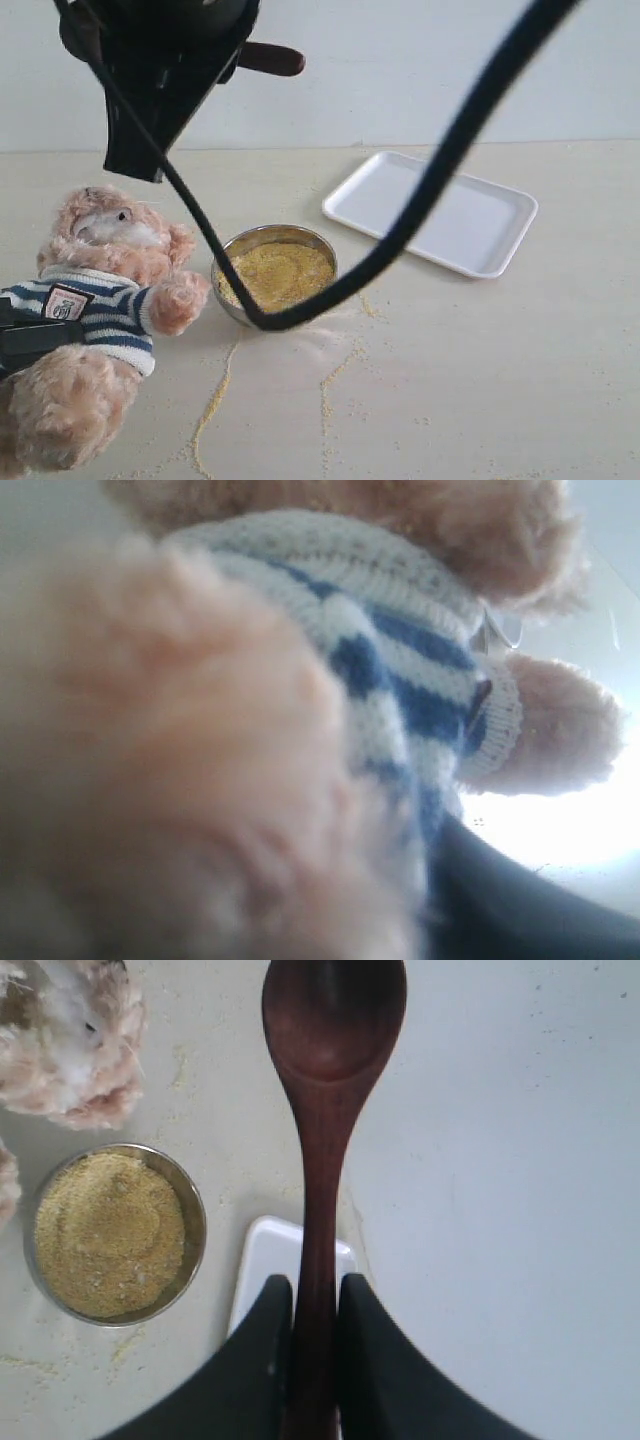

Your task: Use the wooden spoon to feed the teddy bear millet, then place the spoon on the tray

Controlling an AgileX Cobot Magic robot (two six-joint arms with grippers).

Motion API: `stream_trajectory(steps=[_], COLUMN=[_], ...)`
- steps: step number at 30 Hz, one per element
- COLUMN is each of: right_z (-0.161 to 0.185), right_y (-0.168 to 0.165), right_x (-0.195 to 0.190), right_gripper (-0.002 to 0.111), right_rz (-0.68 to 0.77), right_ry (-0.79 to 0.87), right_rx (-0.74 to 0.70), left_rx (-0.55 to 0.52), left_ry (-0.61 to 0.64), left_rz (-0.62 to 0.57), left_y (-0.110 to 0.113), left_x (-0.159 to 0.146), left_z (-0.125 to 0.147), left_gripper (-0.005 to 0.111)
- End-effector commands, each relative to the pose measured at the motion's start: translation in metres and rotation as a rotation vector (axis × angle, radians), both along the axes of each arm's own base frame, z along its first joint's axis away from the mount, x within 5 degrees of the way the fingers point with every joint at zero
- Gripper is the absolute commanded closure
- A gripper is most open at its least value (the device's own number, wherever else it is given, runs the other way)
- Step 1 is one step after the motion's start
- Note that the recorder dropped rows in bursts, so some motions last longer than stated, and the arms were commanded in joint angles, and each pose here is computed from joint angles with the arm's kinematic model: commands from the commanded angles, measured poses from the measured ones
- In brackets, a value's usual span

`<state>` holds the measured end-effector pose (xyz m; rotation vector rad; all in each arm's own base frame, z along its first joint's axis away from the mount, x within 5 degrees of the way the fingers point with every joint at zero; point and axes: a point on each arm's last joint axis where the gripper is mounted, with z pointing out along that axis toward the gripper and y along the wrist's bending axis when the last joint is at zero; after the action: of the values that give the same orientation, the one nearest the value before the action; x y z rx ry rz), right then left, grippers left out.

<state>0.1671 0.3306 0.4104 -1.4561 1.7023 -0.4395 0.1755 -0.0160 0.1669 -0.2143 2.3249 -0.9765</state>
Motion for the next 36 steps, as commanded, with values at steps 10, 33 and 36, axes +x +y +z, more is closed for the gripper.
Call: stream_trajectory(steps=[10, 33, 36], right_z=[0.022, -0.108, -0.120], right_y=[-0.070, -0.129, -0.125], right_x=[0.047, 0.101, 0.101], right_gripper=[0.109, 0.109, 0.109], right_rz=[-0.177, -0.352, -0.323], right_ry=[0.330, 0.584, 0.570], right_rx=[0.275, 0.085, 0.125], left_rx=[-0.018, -0.125, -0.105], left_ry=[-0.013, -0.015, -0.028], left_rz=[-0.010, 0.138, 0.134], left_y=[-0.001, 0.003, 0.004], left_x=[0.000, 0.011, 0.013], left_z=[0.001, 0.002, 0.003], left_gripper=[0.102, 0.102, 0.102])
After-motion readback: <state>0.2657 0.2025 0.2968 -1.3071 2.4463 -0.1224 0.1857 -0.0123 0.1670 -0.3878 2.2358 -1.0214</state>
